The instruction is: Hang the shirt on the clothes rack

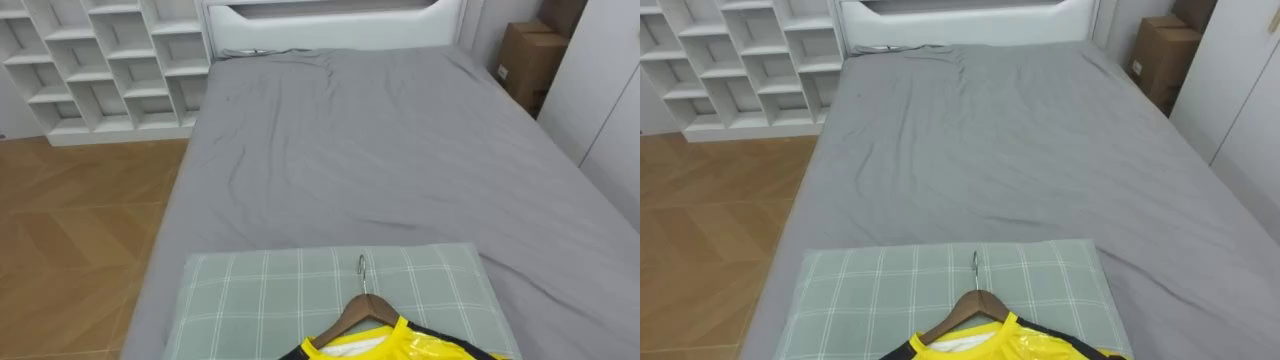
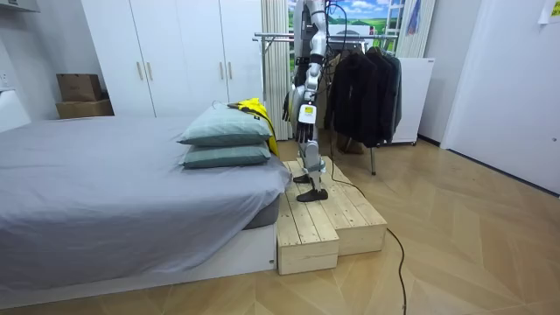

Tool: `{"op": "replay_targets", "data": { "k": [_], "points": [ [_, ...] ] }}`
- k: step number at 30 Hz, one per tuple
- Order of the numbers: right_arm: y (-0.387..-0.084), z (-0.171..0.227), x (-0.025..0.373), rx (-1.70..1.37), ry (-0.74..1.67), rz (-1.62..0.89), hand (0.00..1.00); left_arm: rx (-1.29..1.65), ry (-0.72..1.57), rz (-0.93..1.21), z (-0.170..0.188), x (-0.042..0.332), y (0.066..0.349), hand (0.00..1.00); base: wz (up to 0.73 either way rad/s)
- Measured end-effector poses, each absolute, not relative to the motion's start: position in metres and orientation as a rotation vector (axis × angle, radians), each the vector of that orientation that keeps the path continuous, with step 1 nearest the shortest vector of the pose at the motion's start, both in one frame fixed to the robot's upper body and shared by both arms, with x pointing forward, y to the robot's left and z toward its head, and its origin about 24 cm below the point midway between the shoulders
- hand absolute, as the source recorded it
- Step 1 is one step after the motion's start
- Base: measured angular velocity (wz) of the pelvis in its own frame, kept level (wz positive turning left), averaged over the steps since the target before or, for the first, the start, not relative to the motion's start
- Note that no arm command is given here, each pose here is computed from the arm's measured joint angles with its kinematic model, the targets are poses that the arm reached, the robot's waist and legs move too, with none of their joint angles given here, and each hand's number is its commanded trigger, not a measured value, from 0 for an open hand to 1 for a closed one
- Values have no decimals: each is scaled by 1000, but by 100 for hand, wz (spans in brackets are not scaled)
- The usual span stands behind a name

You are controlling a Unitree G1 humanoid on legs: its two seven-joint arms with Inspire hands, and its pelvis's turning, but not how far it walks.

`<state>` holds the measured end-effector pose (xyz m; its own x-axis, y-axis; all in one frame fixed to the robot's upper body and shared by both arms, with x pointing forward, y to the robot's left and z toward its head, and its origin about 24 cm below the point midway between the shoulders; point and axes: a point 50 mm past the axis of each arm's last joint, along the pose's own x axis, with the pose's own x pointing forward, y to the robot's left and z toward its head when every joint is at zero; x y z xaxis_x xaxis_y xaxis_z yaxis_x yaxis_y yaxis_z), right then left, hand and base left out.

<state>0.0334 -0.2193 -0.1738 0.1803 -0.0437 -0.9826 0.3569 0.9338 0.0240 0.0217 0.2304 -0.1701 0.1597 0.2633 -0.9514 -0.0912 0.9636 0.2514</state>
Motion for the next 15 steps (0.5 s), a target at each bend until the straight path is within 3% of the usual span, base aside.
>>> {"op": "replay_targets", "data": {
  "k": [15],
  "points": [
    [-219, -173, 39, 270, 1331, -261, 0, 143, 1376, 242, -170, 26, 232, 0, 0]
  ]
}}
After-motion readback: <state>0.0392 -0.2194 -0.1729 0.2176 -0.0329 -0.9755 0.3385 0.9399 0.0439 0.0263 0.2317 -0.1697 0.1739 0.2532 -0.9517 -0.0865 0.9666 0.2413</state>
